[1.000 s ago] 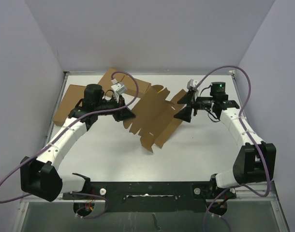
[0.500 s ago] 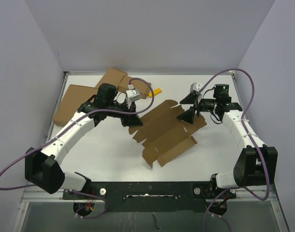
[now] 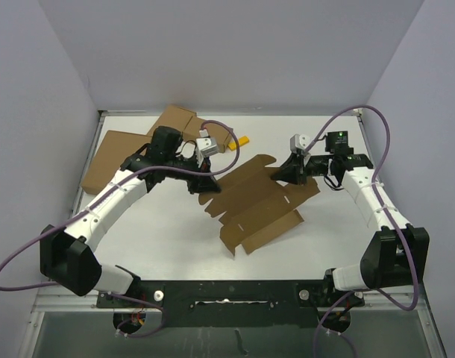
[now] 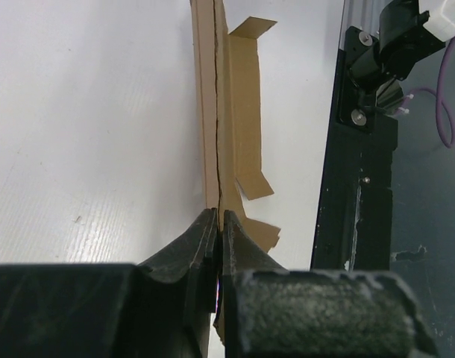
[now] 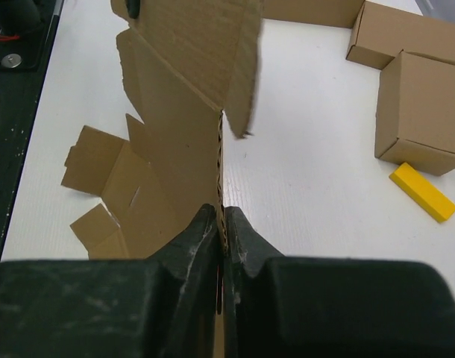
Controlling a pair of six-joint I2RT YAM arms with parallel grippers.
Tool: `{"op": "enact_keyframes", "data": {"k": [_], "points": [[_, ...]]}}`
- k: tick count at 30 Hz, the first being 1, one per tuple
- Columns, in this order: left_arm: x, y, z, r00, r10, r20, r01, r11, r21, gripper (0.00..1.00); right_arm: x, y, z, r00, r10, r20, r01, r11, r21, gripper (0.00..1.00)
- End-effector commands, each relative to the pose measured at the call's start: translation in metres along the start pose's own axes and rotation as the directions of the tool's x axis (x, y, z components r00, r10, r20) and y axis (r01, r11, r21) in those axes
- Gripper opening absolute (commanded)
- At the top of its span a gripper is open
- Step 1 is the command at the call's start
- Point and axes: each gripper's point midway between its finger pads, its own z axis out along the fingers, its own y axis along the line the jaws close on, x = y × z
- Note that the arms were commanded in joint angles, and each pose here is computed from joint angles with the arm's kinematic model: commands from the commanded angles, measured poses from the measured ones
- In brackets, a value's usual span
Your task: Fold the paper box
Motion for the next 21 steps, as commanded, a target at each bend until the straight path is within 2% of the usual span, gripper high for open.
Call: {"op": "enact_keyframes", "data": {"k": [1, 3, 5, 8, 18, 21], "points": [[-0.014, 0.001, -0.005, 0.991, 0.095, 0.093, -0.093, 0.995, -0.017, 0.13, -0.027, 0.006, -0.002, 0.995, -0.067, 0.073, 0.071, 0.996, -0.050, 0.00], [-0.021, 0.002, -0.010, 0.979, 0.118, 0.167, -0.111, 0.992, -0.054, 0.34, -0.031, 0.007, -0.004, 0.994, -0.063, 0.087, 0.068, 0.996, -0.057, 0.00], [-0.012, 0.004, -0.012, 0.962, 0.128, 0.242, -0.111, 0.990, -0.082, 0.53, -0.033, 0.009, -0.005, 0.994, -0.044, 0.100, 0.051, 0.996, -0.067, 0.00], [-0.006, 0.001, -0.015, 0.918, 0.177, 0.354, -0.137, 0.981, -0.135, 0.71, -0.035, 0.009, -0.006, 0.994, -0.033, 0.107, 0.041, 0.997, -0.072, 0.00], [-0.012, 0.015, -0.023, 0.891, 0.158, 0.426, -0.077, 0.977, -0.201, 0.70, -0.036, 0.012, -0.005, 0.992, -0.017, 0.121, 0.028, 0.995, -0.093, 0.00], [-0.018, 0.021, -0.031, 0.876, 0.141, 0.460, -0.052, 0.978, -0.201, 0.63, -0.036, 0.012, -0.005, 0.992, -0.014, 0.125, 0.025, 0.995, -0.095, 0.00]]}}
